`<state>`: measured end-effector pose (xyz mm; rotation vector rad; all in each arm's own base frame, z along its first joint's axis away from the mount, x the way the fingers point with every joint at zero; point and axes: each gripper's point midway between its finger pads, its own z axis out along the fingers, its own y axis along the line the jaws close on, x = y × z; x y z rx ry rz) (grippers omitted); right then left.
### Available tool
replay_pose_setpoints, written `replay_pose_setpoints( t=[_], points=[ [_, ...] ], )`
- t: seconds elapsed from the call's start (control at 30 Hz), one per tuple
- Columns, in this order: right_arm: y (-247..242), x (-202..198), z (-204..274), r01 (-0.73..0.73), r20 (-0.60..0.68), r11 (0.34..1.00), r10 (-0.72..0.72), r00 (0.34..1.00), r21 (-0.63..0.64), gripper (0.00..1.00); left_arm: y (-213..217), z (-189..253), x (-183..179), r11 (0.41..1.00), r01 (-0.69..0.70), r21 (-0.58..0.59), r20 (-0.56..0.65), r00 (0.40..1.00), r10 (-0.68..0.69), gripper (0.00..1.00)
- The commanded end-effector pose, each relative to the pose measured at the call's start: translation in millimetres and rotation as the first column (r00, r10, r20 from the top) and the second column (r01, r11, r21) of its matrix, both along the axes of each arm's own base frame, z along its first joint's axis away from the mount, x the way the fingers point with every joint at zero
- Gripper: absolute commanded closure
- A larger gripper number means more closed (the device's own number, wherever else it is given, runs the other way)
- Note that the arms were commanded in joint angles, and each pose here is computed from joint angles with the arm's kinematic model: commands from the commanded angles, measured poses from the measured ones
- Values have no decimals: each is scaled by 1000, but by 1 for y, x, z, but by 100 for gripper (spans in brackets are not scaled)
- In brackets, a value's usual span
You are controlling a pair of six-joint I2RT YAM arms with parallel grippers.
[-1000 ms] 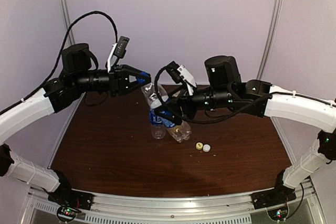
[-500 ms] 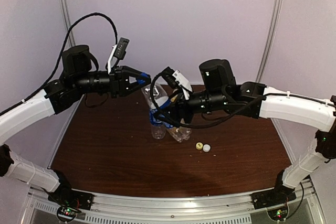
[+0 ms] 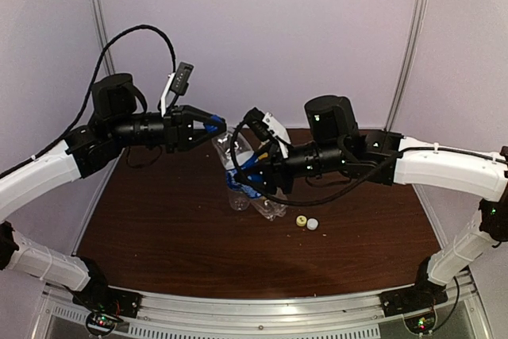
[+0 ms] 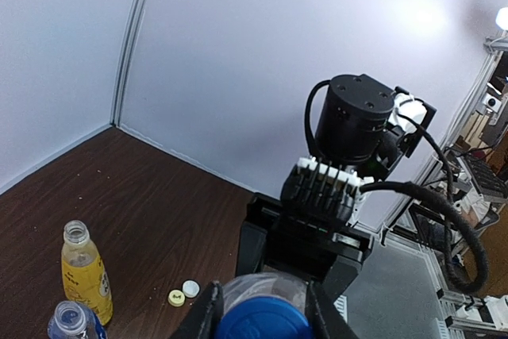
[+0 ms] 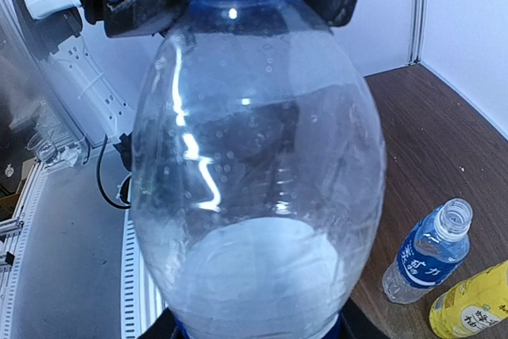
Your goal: Unscrew the bottle caps
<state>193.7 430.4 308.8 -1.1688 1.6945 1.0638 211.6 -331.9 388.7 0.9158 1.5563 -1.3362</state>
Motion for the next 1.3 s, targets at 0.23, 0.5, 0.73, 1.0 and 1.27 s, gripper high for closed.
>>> replay_pose_setpoints(
  t=[0.23,0.5,0.73,1.0,1.27],
  points=[
    [1,-13,17,-68,26,996,66,997,58,55,4,24,-11,994,32,-102,37,999,-29,80],
    [5,-13,12,-78,12,995,77,997,58,55,3,22,-12,992,45,-119,17,999,-44,83],
    [8,-8,8,-58,8,997,58,998,51,39,4,25,-13,989,43,-142,10,999,-42,91],
    [10,-7,8,-57,2,997,57,998,47,36,4,24,-13,989,38,-143,6,999,-38,94],
    [10,-7,10,-54,-1,997,54,999,62,43,4,19,-11,990,31,-134,-1,999,-32,94]
  ],
)
